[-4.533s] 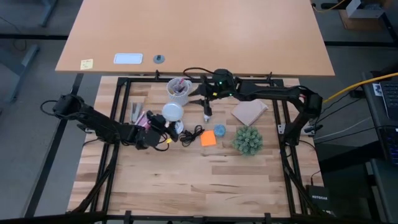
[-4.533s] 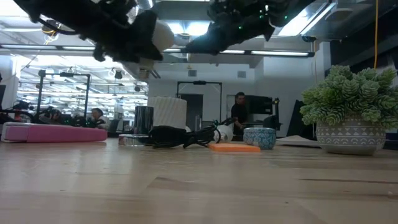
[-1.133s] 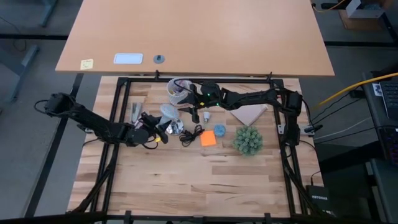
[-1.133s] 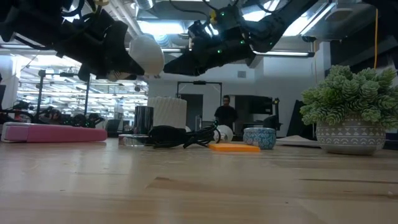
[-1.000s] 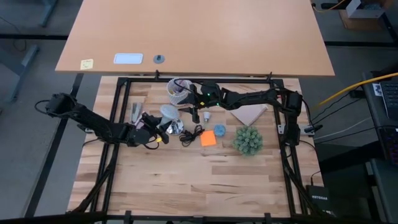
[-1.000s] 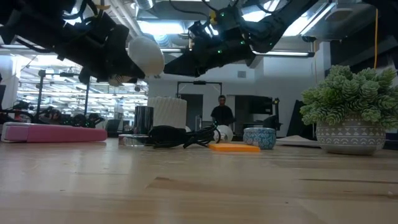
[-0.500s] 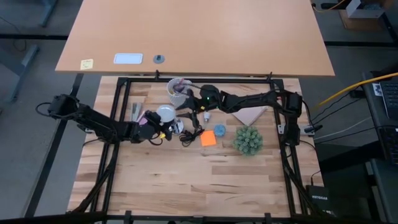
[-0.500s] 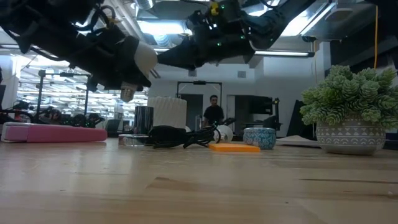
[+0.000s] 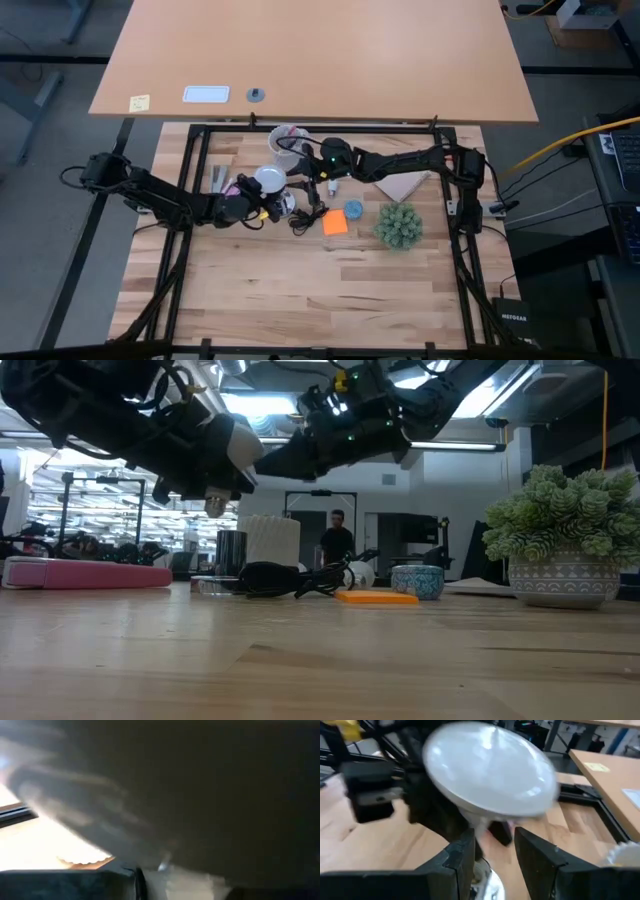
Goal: Screw lightbulb
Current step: Insert the lightbulb into the silver lamp
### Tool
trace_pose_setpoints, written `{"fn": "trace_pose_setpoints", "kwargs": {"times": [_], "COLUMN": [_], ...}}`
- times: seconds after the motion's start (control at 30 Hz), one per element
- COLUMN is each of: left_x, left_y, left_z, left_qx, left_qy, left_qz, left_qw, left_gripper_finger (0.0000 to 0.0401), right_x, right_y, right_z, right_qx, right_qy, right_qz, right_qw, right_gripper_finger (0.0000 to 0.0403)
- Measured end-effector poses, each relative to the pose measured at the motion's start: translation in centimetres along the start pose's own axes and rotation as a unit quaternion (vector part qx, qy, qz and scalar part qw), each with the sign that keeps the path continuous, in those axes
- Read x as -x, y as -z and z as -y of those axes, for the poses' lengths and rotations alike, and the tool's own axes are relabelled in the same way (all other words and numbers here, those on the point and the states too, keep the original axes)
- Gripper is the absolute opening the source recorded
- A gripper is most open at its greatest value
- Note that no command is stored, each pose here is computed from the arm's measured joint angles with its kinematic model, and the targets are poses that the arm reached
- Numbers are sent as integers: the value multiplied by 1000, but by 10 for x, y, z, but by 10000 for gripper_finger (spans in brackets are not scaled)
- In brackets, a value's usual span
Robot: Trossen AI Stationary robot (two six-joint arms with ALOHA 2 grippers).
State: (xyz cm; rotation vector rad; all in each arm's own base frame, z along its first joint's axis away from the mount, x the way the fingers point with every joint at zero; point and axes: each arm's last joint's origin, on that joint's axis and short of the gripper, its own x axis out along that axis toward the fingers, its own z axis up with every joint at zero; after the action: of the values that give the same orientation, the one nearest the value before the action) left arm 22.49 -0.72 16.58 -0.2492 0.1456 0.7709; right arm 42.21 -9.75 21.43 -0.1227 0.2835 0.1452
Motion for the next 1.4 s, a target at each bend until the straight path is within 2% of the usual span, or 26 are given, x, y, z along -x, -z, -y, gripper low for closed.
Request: {"fn": "trace_pose_setpoints", "kwargs": {"times": [0.33,0.77,0.97,1.4], "left_x": [0,-17,-23,-19], "left_y": [1,16,25,23], "left_z": [0,10,8,10], "left_qx": [-2,-29,-41,-62], "left_qy": [-3,-4,-14,-23], "left_qz": [-1,44,33,43], "left_qw": [1000,999,999,997], "left_gripper_finger": [148,148,148,148], "right_x": [26,19,19,19], "right_y": [-8,-11,-9,-4], "right_z": [26,16,16,14], "right_qx": [-20,-8,-10,-22], "right_qy": [32,28,29,19], "right_qz": [-19,-4,-10,-38], "right_qw": [999,1000,999,999], "right_gripper_finger": [143,143,143,143]}}
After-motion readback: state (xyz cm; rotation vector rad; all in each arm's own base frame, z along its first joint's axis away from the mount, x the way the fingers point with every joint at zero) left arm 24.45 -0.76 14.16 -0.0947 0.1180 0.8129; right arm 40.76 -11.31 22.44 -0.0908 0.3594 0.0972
